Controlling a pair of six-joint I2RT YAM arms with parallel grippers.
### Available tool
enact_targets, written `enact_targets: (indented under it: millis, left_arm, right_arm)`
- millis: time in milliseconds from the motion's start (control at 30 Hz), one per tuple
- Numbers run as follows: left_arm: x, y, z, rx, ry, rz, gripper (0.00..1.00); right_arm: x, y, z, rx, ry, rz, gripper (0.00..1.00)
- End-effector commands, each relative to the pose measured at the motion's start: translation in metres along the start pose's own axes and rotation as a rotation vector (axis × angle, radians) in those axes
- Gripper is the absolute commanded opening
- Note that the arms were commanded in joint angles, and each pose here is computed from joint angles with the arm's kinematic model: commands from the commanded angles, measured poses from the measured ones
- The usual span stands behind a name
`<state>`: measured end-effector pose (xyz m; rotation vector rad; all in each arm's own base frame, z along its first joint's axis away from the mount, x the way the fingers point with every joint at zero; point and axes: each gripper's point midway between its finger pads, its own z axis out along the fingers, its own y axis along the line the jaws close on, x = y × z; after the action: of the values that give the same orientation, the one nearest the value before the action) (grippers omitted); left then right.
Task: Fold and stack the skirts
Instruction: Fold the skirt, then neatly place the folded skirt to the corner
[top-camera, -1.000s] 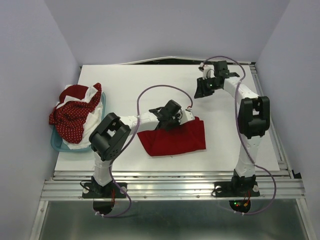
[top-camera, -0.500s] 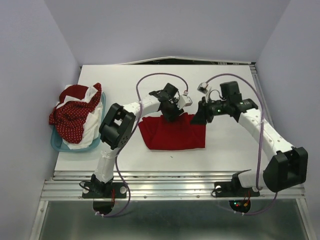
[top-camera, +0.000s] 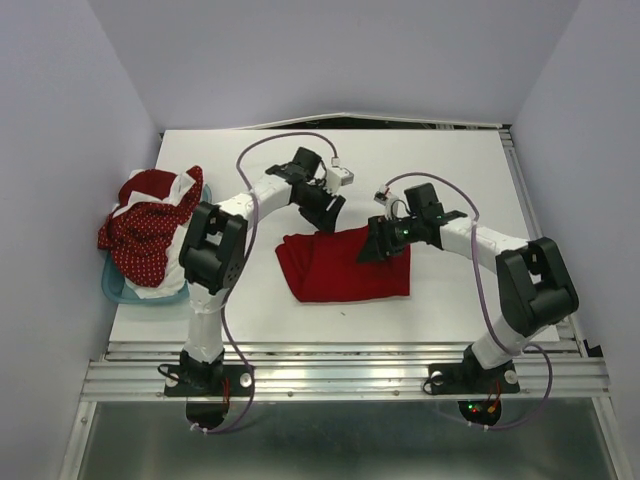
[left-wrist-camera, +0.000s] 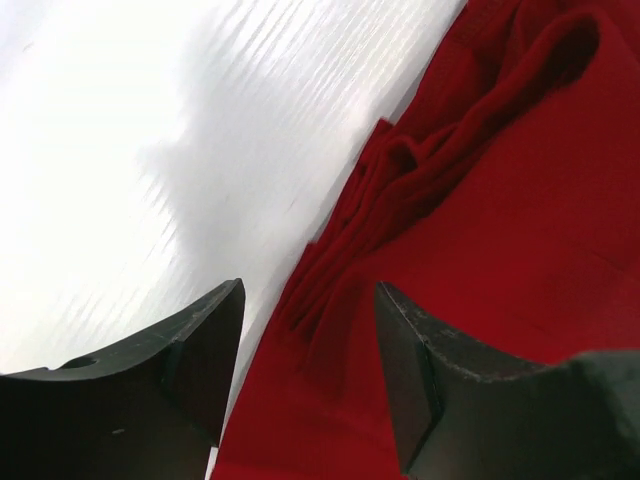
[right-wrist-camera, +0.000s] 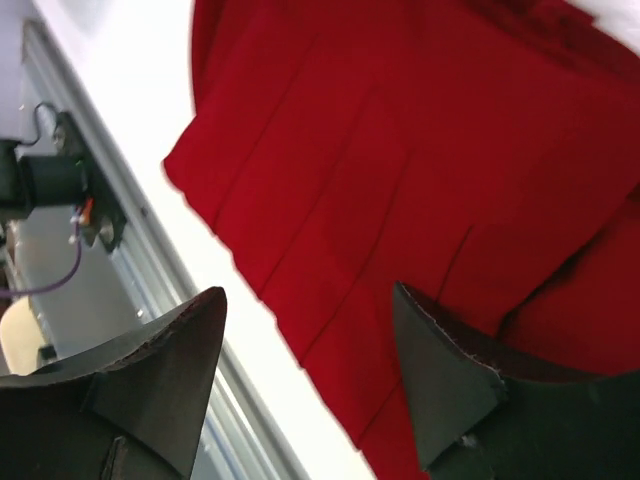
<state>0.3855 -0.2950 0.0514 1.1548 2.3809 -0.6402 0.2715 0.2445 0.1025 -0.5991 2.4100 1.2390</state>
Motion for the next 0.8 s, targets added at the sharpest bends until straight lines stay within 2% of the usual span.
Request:
enact_targets:
  millis: [0,167,333,433,500,667,700,767]
  left_arm:
    - [-0.039,-0.008,-0.076,0.001,-0.210,-0.051,0.65]
    - [-0.030,-0.012,-0.110,-0.034,-0.280,-0.073,0.66]
    - [-0.018,-0.019,-0.135,-0.093,-0.316,-0.067,0.66]
    - [-0.009,-0.017,-0.153,-0.155,-0.340,-0.073,0.72]
    - [-0.011,-0.014,-0.175,-0.213,-0.382,-0.058,0.80]
    - [-0.017,0.011,-0.226,-0.415,-0.448,-0.062,0.98]
    - [-0.015,0.013,-0.233,-0.431,-0.447,-0.059,0.98]
    - [-0.017,0.024,-0.254,-0.488,-0.473,-0.069,0.99]
  right_arm:
    - [-0.017,-0.027,0.015,0.098,-0.087,0.041,0.72]
    - [-0.014,-0.058,0.017,0.239,-0.099,0.061,0.73]
    - [-0.022,-0.082,0.001,0.419,-0.123,0.021,0.74]
    - [-0.026,-0.094,-0.017,0.535,-0.130,-0.037,0.77]
    - [-0.029,-0.097,-0.029,0.592,-0.128,-0.077,0.79]
    - [-0.059,-0.064,-0.058,0.596,-0.180,-0.120,0.87]
    - [-0.071,-0.056,-0.063,0.593,-0.207,-0.130,0.95]
    - [-0.073,-0.047,-0.070,0.587,-0.217,-0.126,1.00]
